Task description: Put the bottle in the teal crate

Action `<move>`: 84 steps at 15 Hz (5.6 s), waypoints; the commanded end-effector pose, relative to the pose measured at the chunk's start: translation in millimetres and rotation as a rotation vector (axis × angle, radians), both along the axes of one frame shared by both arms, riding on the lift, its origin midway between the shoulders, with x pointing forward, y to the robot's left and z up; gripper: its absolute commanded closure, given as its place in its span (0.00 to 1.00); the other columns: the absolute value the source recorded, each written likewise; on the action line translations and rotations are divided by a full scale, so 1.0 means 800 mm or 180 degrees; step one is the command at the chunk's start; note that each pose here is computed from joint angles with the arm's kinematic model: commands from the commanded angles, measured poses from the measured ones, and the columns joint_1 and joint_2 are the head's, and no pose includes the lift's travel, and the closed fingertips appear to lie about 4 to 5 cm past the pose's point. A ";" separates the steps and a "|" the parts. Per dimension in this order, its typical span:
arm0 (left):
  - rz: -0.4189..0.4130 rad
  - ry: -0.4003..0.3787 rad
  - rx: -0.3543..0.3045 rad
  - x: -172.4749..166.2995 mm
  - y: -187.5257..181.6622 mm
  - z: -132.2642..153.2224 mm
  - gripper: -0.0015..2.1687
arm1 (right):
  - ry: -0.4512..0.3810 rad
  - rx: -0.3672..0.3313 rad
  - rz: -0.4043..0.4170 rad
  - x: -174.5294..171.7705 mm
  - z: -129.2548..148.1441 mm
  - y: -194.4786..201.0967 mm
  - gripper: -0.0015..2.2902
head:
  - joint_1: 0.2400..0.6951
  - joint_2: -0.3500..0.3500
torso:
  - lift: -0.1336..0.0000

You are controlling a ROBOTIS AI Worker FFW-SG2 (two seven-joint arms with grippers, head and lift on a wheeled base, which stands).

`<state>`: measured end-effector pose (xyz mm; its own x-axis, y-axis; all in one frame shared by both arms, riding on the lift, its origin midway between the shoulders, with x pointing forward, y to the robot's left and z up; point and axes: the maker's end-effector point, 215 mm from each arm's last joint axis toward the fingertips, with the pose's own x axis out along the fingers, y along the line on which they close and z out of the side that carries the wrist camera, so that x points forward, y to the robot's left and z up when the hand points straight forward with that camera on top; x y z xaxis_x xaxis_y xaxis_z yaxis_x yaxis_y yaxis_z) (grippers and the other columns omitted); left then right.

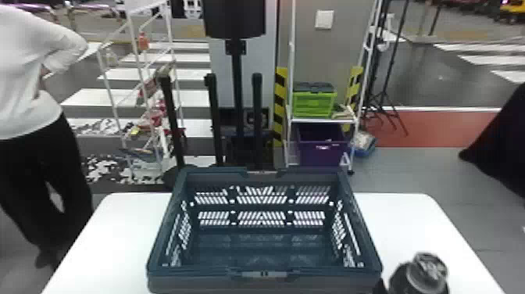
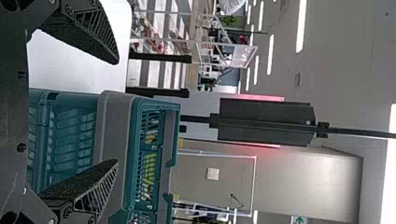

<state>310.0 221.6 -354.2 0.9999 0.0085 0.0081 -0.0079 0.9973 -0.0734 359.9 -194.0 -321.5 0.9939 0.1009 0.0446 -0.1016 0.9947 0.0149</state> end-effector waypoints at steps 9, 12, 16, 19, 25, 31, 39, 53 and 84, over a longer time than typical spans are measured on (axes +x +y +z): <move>0.0009 0.0007 -0.0004 -0.005 0.000 0.001 0.06 | 0.0990 -0.0360 0.0308 0.170 0.035 0.066 0.88 | 0.57 0.50 | 1.00; 0.0014 0.0020 0.0001 -0.005 0.001 -0.002 0.06 | 0.1303 -0.0542 0.0498 0.208 0.035 0.104 0.88 | 0.57 0.50 | 1.00; 0.0017 0.0030 0.0002 -0.005 0.002 -0.005 0.06 | 0.1979 -0.0650 0.0742 0.226 -0.002 0.136 0.88 | 0.57 0.50 | 1.00; 0.0021 0.0028 0.0006 -0.005 0.003 -0.005 0.06 | 0.2494 -0.0762 0.0817 0.217 -0.036 0.153 0.88 | 0.57 0.50 | 1.00; 0.0022 0.0021 -0.0001 -0.004 0.003 -0.004 0.06 | 0.2871 -0.0909 0.0945 0.237 -0.070 0.187 0.88 | 0.57 0.50 | 1.00; 0.0021 0.0016 -0.0002 -0.006 0.003 -0.002 0.06 | 0.2983 -0.0914 0.0938 0.267 -0.104 0.188 0.88 | 0.57 0.50 | 1.00; 0.0040 -0.0004 0.0001 -0.008 0.007 0.000 0.06 | 0.3041 -0.0890 0.1051 0.271 -0.119 0.204 0.78 | 0.57 0.50 | 1.00; 0.0057 -0.0052 -0.0020 -0.014 0.010 0.005 0.06 | 0.1445 -0.0472 0.1123 0.264 0.011 0.231 0.01 | 0.57 0.50 | 1.00; -0.0023 0.0144 0.0047 0.013 0.001 -0.002 0.06 | 0.0164 0.0141 0.0025 -0.039 -0.036 -0.020 0.03 | 0.57 0.50 | 1.00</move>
<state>319.3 222.9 -353.1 0.9996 0.0029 -0.0268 -0.0046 0.9980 -0.0629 327.8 -210.3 -347.3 0.9948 0.1014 0.0105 -0.1019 0.9925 0.0670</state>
